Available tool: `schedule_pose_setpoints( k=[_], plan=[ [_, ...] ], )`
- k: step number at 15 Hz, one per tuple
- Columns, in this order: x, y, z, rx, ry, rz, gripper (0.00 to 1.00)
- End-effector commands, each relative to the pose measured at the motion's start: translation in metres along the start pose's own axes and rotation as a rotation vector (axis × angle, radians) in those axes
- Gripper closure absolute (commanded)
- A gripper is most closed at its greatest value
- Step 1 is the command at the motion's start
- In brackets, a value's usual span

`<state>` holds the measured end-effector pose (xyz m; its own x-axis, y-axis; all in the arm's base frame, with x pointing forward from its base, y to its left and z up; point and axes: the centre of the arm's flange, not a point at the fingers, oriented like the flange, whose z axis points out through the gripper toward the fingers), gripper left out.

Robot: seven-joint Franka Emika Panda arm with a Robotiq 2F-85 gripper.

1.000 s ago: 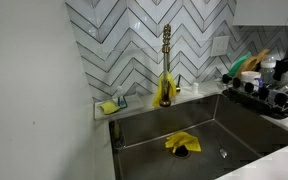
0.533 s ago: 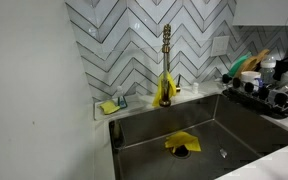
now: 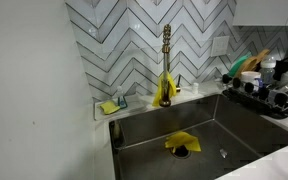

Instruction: Pick up the bigger clear lunch box and put it on the counter, pick up the smaller clear lunch box and put it in the bigger clear lunch box, pick up the lunch boxes and put them in the sink, open the tap

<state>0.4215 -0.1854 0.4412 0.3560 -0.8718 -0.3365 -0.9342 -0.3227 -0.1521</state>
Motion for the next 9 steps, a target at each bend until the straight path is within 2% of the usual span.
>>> schedule_pose_setpoints(
  k=[1, 9],
  plan=[
    [0.007, 0.006, 0.015, 0.025, -0.039, -0.01, 0.98],
    [0.015, 0.004, 0.027, 0.026, -0.067, -0.011, 0.98]
  ],
)
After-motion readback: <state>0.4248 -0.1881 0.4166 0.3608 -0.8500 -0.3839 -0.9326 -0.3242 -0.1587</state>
